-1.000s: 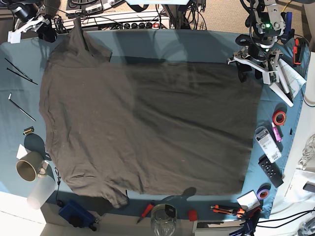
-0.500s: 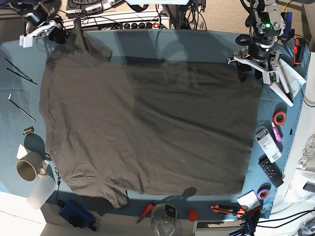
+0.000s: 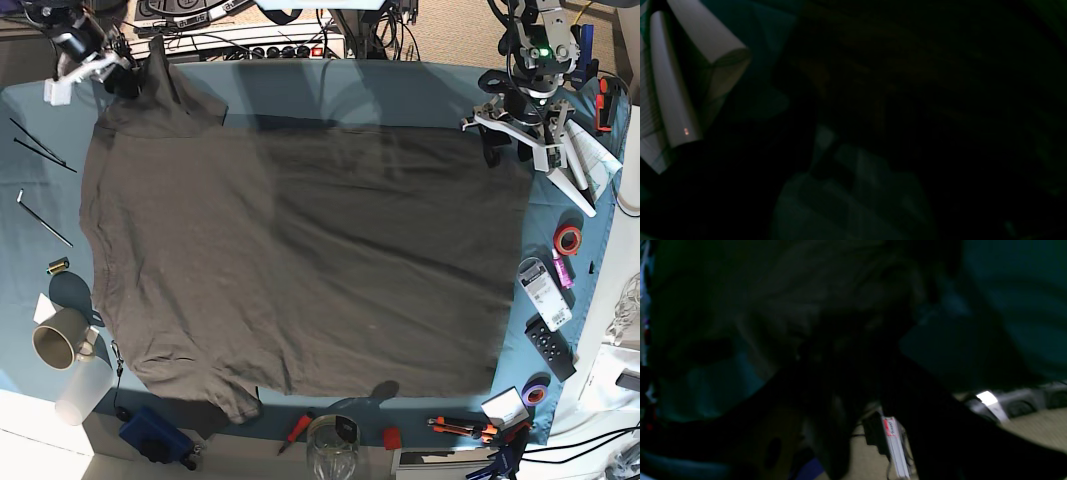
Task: Fold the T-shirt properly
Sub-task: 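Lower the left gripper to the other shoulder corner and pinch it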
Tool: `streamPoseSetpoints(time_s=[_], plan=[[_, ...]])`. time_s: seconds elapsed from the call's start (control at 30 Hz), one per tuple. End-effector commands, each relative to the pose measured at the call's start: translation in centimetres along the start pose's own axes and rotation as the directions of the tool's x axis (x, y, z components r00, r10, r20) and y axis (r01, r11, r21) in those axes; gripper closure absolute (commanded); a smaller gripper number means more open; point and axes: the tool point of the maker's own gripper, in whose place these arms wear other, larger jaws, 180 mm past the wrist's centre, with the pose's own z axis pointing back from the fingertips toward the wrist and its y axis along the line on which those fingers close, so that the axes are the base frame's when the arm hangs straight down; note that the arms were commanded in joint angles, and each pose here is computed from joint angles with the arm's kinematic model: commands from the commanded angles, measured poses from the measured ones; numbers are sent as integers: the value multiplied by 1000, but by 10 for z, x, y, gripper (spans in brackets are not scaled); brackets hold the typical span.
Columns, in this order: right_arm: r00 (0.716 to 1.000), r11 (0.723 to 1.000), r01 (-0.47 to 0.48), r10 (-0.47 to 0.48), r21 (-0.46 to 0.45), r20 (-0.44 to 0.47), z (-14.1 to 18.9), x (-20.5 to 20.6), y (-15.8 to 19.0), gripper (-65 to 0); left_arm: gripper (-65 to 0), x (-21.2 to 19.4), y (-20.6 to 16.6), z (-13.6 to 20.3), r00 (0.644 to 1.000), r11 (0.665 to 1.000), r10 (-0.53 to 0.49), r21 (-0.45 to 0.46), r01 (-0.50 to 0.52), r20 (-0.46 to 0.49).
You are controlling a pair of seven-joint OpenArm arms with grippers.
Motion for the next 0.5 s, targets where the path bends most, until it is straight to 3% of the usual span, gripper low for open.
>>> streamPoseSetpoints(time_s=[0.0, 0.2, 0.47], plan=[[999, 1000, -4, 3, -6, -52, -2, -11, -2, -225, -317, 10, -1, 2, 999, 1000, -7, -8, 7, 36], [992, 997, 81, -78, 22, -95, -18, -39, 1, -225, -317, 10, -1, 2, 999, 1000, -7, -7, 8, 36], [991, 996, 83, -79, 24, -109, -18, -42, 2, -225, -317, 12, -1, 2, 999, 1000, -5, -8, 6, 48]])
